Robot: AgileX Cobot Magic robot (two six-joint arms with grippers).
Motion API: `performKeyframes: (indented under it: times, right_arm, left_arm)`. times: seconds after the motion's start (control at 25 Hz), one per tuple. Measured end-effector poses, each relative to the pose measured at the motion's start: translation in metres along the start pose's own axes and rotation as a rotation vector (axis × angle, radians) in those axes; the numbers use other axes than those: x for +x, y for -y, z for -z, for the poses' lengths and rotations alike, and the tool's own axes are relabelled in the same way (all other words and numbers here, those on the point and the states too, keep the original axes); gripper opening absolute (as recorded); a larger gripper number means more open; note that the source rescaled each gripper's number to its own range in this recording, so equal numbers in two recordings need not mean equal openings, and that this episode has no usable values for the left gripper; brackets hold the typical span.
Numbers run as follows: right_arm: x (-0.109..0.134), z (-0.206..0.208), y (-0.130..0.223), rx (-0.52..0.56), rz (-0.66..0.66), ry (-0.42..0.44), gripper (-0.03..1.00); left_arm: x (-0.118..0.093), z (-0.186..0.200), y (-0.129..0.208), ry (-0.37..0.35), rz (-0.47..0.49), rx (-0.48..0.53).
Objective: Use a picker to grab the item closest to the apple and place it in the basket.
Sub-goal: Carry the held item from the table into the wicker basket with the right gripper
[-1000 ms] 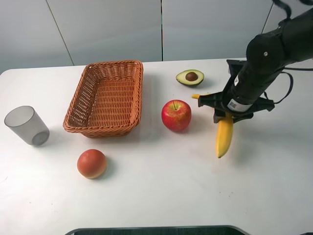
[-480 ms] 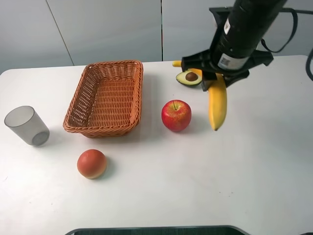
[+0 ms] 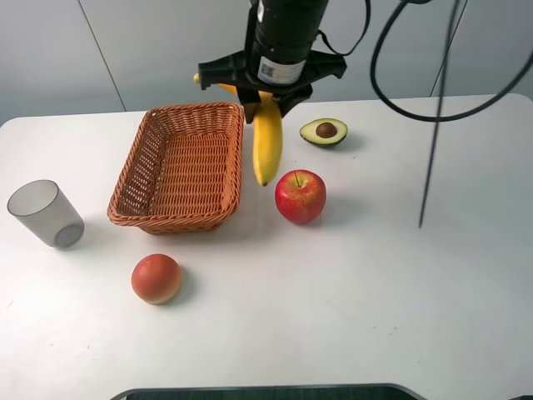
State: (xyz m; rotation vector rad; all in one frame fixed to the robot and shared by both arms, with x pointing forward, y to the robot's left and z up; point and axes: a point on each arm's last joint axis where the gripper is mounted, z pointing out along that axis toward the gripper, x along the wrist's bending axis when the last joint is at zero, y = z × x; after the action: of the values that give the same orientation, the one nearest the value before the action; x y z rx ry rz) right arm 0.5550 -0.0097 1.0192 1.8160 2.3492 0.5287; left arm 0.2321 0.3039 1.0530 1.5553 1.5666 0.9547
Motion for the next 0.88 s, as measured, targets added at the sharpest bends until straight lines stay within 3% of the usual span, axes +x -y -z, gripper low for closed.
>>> performKeyframes:
  times: [0.36, 0.68, 0.88]
  right_arm:
    - [0.041, -0.025, -0.030, -0.078, 0.020, -0.083, 0.00]
    - [0.051, -0.038, -0.042, -0.210, 0.029, -0.156, 0.00]
    - [0.054, -0.062, -0.042, -0.233, 0.033, -0.171, 0.00]
  left_arm:
    - [0.000, 0.000, 0.000, 0.000, -0.001, 0.000]
    - [0.000, 0.000, 0.000, 0.000, -0.001, 0.000]
    - [0.000, 0.000, 0.000, 0.000, -0.001, 0.000]
